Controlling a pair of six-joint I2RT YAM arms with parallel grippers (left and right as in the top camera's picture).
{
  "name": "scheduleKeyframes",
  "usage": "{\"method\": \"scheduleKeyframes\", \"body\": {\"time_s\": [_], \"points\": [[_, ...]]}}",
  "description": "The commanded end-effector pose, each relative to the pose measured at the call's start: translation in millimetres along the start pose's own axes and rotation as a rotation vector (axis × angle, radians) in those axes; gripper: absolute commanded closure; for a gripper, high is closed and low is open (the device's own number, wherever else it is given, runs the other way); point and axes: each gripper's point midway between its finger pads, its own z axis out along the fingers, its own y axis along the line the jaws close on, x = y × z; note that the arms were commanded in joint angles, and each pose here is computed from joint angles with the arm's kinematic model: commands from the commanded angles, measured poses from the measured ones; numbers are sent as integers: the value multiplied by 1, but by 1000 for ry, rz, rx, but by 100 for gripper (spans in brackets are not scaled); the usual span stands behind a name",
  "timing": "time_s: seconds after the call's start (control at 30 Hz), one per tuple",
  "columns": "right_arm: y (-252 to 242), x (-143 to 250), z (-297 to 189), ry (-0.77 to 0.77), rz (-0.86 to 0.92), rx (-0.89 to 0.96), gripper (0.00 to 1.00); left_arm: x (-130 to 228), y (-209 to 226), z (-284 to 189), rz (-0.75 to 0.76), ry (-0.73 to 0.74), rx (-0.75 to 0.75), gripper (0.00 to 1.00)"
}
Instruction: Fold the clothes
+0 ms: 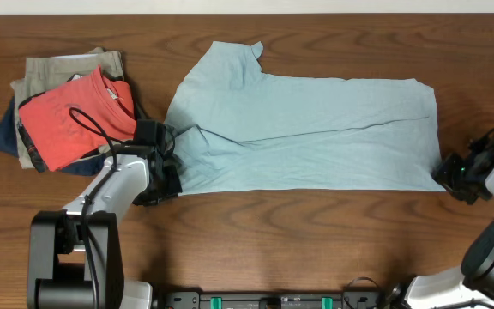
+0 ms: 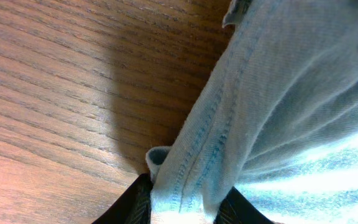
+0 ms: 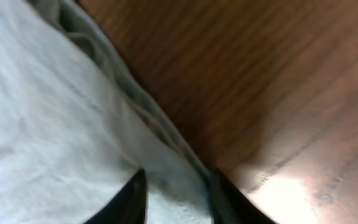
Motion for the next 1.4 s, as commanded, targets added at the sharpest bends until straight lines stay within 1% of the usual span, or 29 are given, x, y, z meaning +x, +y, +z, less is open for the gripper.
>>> {"method": "scheduleKeyframes", "body": {"time_s": [0.0,0.03,0.1,0.17,0.23,0.27,0.33,0.4,0.5,0.6,0.63,0.7,0.77,0.87,0.9,0.97,1.0,1.03,1.07,1.17,1.23,1.37], "points": [[-20,24,7,44,42,83,91,18,14,12,15,62,-67,68],[-25,30,8,58,54,109,99,20,15,12,15,70,-70,68],[-41,41,5,92,103,205,99,24,17,11,16,88,-77,70],[-71,54,-6,116,185,381,99,33,20,10,18,123,-90,79],[-99,66,-21,124,281,553,99,45,24,8,19,172,-107,85],[-108,71,-28,124,335,608,99,53,28,6,21,206,-120,87],[-116,76,-32,129,381,636,99,65,27,3,3,260,-111,91],[-120,77,-33,134,398,638,99,75,25,0,1,305,-98,92],[-120,77,-32,138,415,623,99,76,24,0,6,312,-89,91],[-116,75,-33,133,418,601,98,69,21,0,23,284,-75,84],[-114,74,-33,130,421,586,97,66,20,-1,23,275,-72,79],[-107,70,-36,113,430,545,95,59,17,-6,22,251,-63,74],[-99,65,-41,96,434,495,93,52,13,-15,25,223,-41,68],[-80,50,-52,53,380,380,89,42,2,-33,31,178,22,61],[-73,44,-56,36,361,340,85,40,-2,-40,42,164,49,57],[-57,31,-68,-7,306,247,67,34,-9,-55,43,125,92,52],[-50,25,-73,-28,287,210,59,30,-13,-62,47,103,115,49],[-43,20,-79,-50,270,175,53,26,-17,-70,56,74,143,44],[-34,13,-86,-75,249,130,50,20,-22,-79,63,37,173,38],[-10,0,-103,-124,181,5,45,-6,-41,-105,120,-105,270,13],[3,-1,-108,-132,143,-58,43,-28,-53,-119,152,-200,324,8],[18,9,-108,-92,79,-116,39,-66,-73,-133,179,-322,388,5]]}}
